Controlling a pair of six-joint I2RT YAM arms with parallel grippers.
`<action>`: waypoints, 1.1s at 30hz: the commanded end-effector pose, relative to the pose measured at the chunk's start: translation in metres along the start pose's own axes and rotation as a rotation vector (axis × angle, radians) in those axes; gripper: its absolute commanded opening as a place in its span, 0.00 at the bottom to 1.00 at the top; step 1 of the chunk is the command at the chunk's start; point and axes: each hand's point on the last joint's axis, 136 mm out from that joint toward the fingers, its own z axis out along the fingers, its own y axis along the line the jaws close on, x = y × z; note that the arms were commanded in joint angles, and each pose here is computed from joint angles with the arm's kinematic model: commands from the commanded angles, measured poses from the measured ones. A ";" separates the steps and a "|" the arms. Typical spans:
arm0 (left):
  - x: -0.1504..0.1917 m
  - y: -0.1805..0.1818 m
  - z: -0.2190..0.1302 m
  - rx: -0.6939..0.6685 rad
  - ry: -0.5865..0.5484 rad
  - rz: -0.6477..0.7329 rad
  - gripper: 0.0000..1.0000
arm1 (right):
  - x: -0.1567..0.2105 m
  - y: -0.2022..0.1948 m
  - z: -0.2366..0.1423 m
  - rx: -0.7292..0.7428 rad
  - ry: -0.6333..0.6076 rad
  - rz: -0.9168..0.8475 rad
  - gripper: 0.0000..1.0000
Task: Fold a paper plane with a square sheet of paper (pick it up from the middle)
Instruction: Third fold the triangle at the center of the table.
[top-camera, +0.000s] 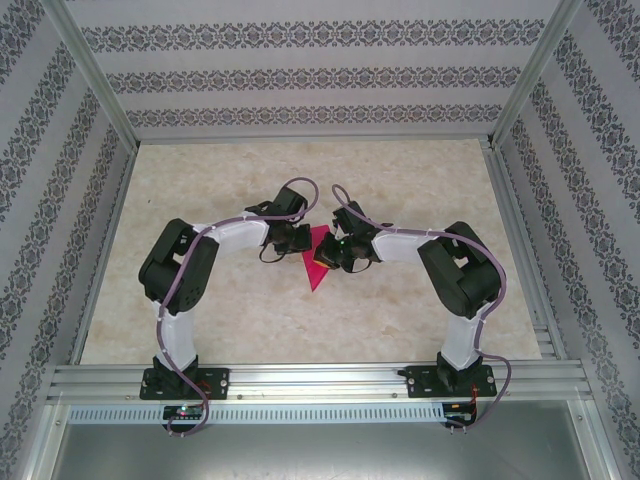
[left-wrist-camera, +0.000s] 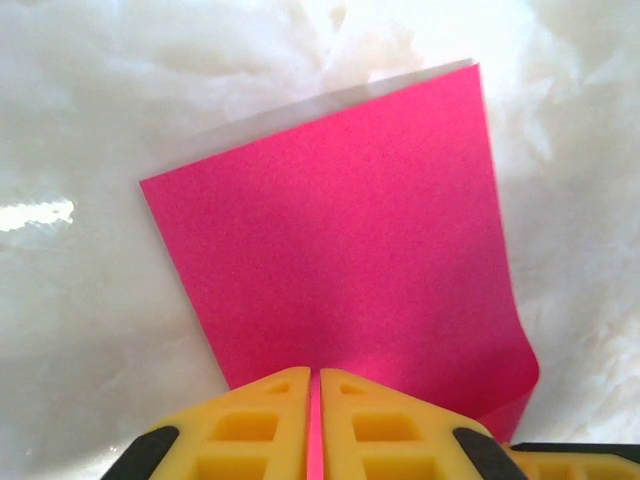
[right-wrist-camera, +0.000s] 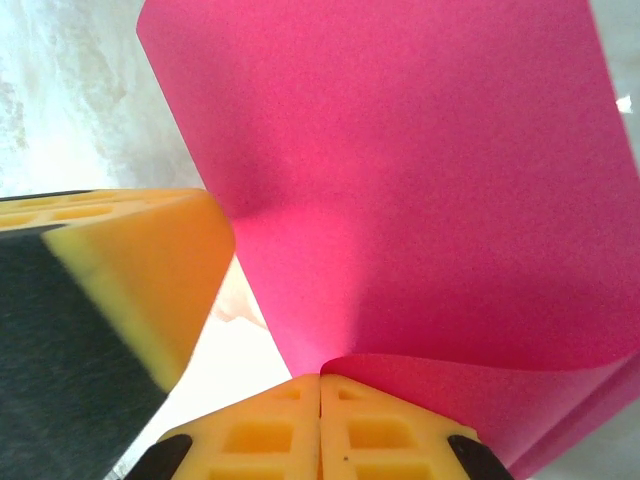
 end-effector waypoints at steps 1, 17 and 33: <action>-0.008 0.002 -0.013 -0.028 -0.039 -0.002 0.12 | -0.002 0.003 0.004 0.009 -0.008 -0.034 0.08; 0.005 0.021 0.009 -0.097 0.027 -0.027 0.08 | -0.002 -0.002 0.007 0.028 -0.005 -0.031 0.08; 0.010 0.021 0.013 -0.093 0.055 -0.025 0.07 | 0.000 -0.003 0.012 0.027 0.015 -0.032 0.09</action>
